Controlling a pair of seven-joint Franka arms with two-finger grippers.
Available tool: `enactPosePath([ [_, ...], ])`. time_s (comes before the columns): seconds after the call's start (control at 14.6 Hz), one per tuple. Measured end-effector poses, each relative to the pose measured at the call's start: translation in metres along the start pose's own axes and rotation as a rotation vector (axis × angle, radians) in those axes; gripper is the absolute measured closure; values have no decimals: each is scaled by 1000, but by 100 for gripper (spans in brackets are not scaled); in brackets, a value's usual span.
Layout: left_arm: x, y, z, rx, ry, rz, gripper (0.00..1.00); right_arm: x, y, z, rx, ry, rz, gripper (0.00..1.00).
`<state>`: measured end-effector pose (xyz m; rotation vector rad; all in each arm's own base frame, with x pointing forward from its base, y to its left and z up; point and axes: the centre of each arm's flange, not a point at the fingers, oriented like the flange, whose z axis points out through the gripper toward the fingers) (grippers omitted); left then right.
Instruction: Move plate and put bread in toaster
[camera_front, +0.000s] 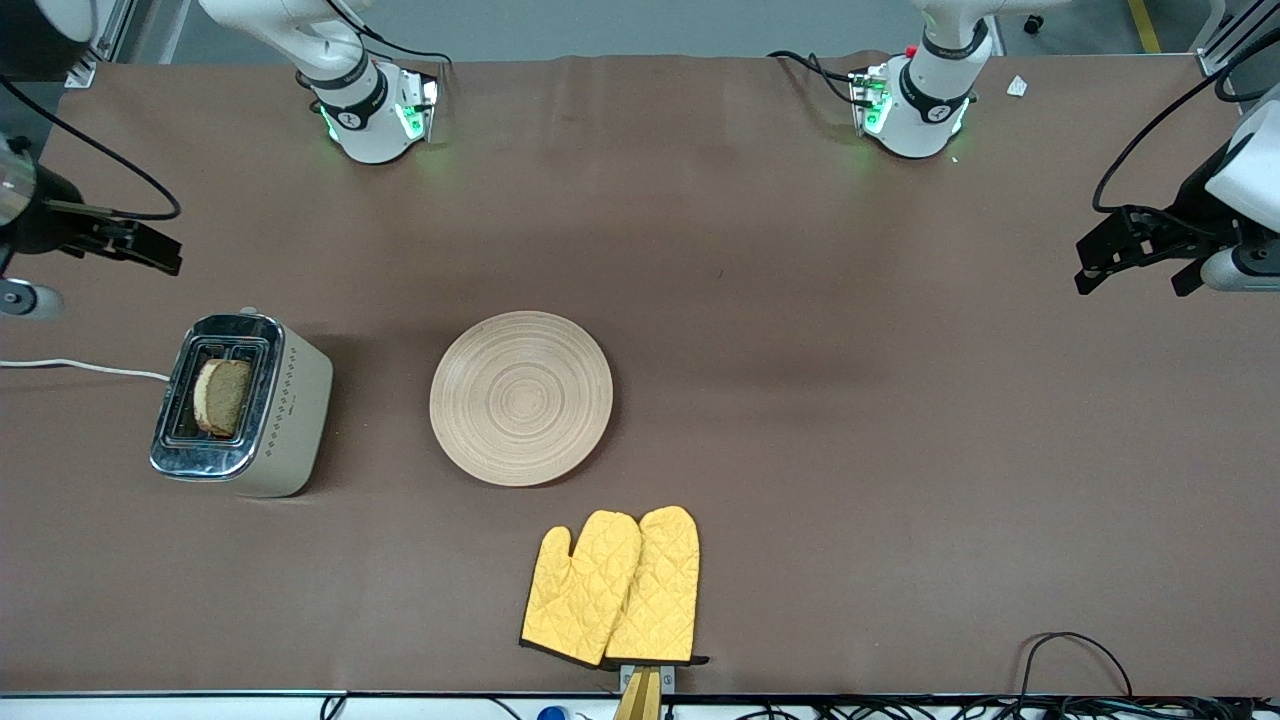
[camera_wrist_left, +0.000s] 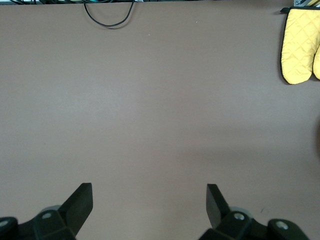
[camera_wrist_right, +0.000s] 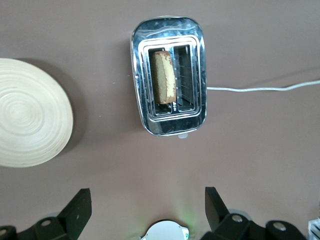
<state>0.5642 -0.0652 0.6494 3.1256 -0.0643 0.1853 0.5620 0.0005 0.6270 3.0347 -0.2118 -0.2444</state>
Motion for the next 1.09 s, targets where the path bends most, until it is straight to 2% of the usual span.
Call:
enactPosePath([
  [0.48,0,0,0,0,0,0,0,18,62,14,99,48,-125,0],
  [1.09,0,0,0,0,0,0,0,18,47,12,102,60,-165,0],
])
